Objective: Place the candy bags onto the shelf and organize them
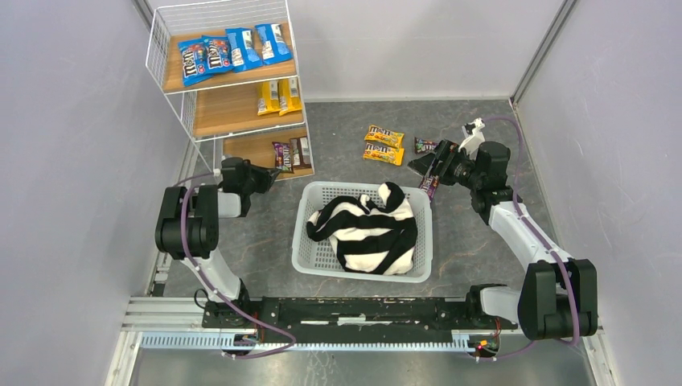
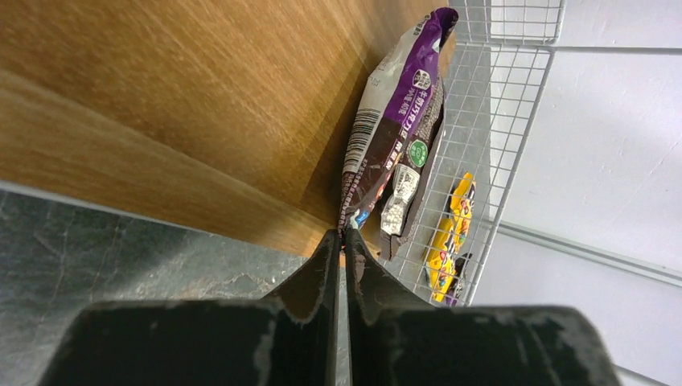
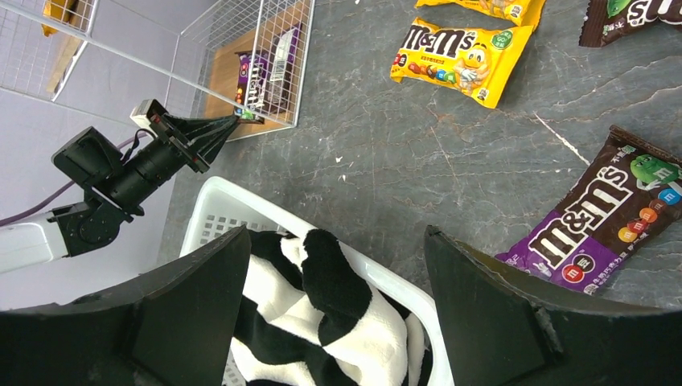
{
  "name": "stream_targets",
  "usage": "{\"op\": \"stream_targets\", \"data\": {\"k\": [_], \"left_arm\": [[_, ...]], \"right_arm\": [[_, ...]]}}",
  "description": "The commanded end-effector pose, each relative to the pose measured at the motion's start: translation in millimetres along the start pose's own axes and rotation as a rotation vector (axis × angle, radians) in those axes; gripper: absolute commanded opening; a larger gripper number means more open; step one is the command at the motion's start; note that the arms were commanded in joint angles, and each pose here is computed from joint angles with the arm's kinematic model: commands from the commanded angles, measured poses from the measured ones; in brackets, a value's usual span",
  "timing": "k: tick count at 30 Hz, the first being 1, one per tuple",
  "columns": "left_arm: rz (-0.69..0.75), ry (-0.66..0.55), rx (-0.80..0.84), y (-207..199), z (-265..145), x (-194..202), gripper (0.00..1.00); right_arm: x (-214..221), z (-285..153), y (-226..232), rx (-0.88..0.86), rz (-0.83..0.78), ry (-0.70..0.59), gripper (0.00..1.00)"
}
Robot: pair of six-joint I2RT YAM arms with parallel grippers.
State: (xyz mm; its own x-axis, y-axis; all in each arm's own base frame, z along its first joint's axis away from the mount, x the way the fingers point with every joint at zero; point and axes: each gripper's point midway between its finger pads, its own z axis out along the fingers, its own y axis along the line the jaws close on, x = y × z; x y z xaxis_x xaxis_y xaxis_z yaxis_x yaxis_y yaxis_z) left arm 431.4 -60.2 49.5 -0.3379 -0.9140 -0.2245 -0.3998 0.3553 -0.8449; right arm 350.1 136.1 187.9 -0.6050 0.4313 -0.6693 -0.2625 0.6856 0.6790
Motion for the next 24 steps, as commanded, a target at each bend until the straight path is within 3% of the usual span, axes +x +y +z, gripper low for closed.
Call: {"op": "stream_targets", "data": {"k": [1,11,24], "left_arm": [[-0.022,-0.039,0.058,-23,10,-12,0.09],[-0.034,-0.038,0.059,-30,16,-16,0.19],[0.056,0.021,0.029,-27,-23,1,0.61]], "right_arm": [[-6,-3,4,-0.015,-0.046,-0.023,0.86],[1,-2,-6,0.011,-0.047,-0.011,0.86],[-5,1,-62,0.271,-0.163,-0.014,0.89]]}}
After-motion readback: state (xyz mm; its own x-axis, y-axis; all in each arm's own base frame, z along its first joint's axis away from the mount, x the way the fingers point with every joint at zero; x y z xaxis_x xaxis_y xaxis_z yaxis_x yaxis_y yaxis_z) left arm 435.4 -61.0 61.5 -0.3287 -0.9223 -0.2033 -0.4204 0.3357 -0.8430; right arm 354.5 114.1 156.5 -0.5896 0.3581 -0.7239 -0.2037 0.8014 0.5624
